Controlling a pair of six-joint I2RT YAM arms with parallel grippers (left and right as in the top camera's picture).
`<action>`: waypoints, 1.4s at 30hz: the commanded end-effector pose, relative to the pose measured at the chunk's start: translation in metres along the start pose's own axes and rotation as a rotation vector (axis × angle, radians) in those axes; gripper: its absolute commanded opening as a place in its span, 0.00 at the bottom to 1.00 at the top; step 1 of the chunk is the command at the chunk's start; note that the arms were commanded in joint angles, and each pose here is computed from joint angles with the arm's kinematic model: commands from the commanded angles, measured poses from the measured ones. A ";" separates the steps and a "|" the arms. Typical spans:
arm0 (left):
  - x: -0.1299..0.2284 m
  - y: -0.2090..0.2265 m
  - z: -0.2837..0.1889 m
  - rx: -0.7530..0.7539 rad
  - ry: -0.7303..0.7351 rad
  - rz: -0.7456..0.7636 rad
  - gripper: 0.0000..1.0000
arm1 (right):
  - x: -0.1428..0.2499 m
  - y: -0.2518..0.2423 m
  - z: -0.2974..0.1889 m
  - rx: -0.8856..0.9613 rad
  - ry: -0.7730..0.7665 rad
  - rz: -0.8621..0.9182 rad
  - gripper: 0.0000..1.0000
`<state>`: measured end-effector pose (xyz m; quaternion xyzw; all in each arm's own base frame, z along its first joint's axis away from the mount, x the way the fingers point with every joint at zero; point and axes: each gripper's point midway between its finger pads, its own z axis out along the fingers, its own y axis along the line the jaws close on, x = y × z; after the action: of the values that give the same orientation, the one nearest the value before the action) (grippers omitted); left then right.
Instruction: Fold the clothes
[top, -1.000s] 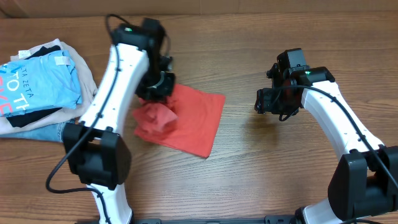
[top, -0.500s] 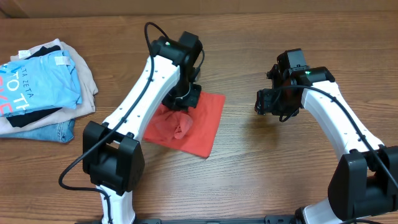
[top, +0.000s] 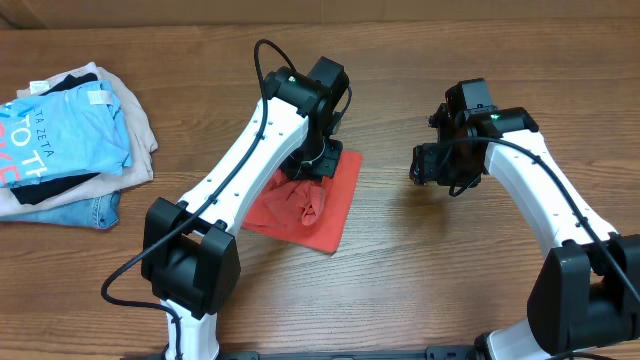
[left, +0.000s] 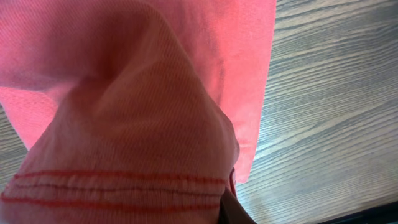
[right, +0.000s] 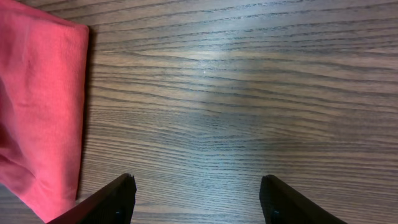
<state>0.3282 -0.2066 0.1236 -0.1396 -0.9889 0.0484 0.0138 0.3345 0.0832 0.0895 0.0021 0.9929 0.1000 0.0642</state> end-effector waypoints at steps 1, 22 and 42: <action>0.001 -0.003 0.005 0.003 0.012 -0.008 0.17 | -0.006 0.001 -0.009 -0.006 -0.033 0.001 0.68; -0.002 0.011 -0.010 0.048 -0.011 -0.056 0.34 | -0.005 0.041 -0.014 -0.232 -0.036 -0.180 0.72; 0.025 0.126 0.009 -0.146 0.083 -0.445 0.41 | -0.027 0.131 0.018 -0.112 -0.236 -0.770 0.78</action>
<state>0.3395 -0.0915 0.1014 0.0531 -0.9962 -0.0315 0.0619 0.3545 0.2143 0.1075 -0.3153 0.9145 0.1569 0.1993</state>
